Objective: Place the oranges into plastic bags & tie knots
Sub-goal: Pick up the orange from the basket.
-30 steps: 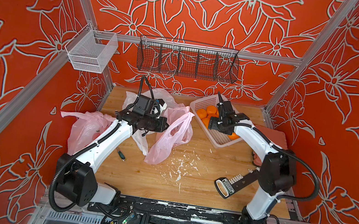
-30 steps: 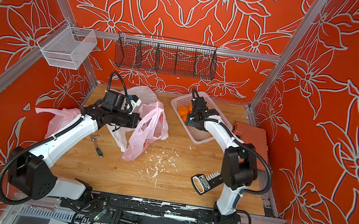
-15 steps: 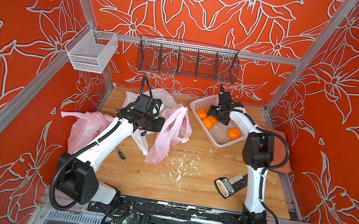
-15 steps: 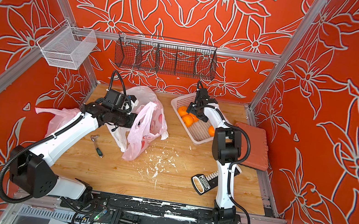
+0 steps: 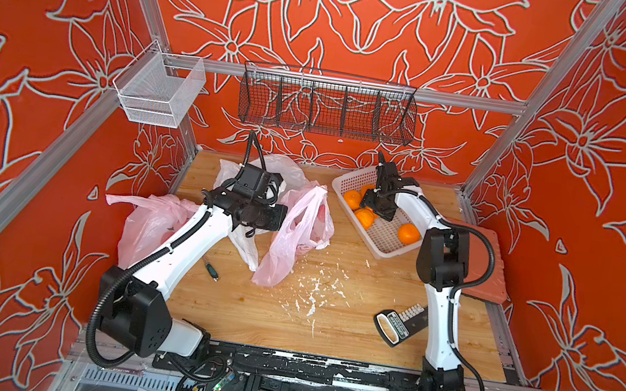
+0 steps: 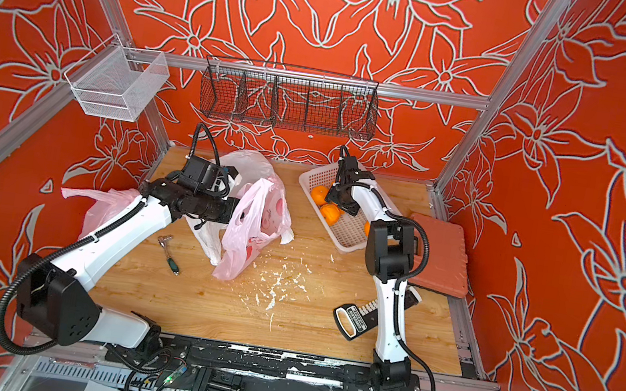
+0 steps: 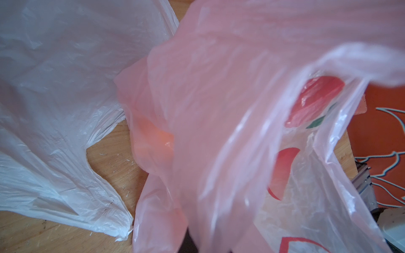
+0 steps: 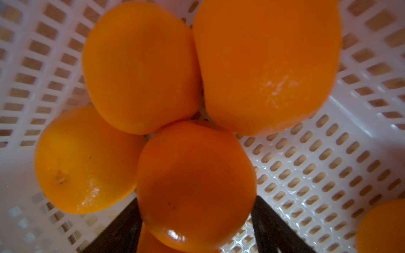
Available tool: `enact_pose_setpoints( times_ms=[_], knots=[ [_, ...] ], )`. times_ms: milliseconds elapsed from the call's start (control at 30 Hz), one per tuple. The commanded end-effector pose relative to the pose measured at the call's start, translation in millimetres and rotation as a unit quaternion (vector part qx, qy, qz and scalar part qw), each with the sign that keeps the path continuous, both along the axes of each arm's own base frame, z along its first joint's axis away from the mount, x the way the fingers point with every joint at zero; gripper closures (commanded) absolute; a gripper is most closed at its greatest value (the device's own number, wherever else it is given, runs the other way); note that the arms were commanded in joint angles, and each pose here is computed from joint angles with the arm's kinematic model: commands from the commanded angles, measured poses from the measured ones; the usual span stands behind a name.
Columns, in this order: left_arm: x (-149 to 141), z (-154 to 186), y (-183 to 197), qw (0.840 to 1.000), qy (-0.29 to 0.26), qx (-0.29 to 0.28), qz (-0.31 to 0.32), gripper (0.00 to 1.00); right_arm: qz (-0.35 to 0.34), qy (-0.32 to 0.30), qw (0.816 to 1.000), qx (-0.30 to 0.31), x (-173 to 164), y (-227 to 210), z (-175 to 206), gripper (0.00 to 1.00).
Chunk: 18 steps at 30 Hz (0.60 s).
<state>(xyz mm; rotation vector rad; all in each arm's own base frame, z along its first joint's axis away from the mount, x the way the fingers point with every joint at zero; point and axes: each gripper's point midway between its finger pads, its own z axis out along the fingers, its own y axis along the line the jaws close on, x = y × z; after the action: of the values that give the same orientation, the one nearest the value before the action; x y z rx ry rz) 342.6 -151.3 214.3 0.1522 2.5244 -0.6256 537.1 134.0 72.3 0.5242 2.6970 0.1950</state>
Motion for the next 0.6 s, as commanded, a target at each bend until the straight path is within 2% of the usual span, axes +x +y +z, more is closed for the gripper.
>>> enact_pose_setpoints(
  times_ms=[0, 100, 400, 567],
  knots=[
    [-1, 10, -2, 1.000, -0.010, -0.004, -0.008, 1.00, -0.012, 0.009, 1.000, -0.021, -3, -8, -2, 0.27],
    [0, 11, -3, 1.000, -0.012, -0.005, -0.009, 1.00, -0.014, -0.008, 0.999, -0.030, -3, -12, 9, 0.31],
    [1, 15, -7, 0.999, -0.015, -0.032, -0.014, 1.00, -0.018, -0.063, 0.995, -0.070, -22, -36, 55, 0.36],
    [2, 12, -9, 0.999, -0.010, -0.039, -0.017, 1.00, -0.010, -0.064, 0.995, -0.072, -35, -38, 63, 0.37]
  ],
)
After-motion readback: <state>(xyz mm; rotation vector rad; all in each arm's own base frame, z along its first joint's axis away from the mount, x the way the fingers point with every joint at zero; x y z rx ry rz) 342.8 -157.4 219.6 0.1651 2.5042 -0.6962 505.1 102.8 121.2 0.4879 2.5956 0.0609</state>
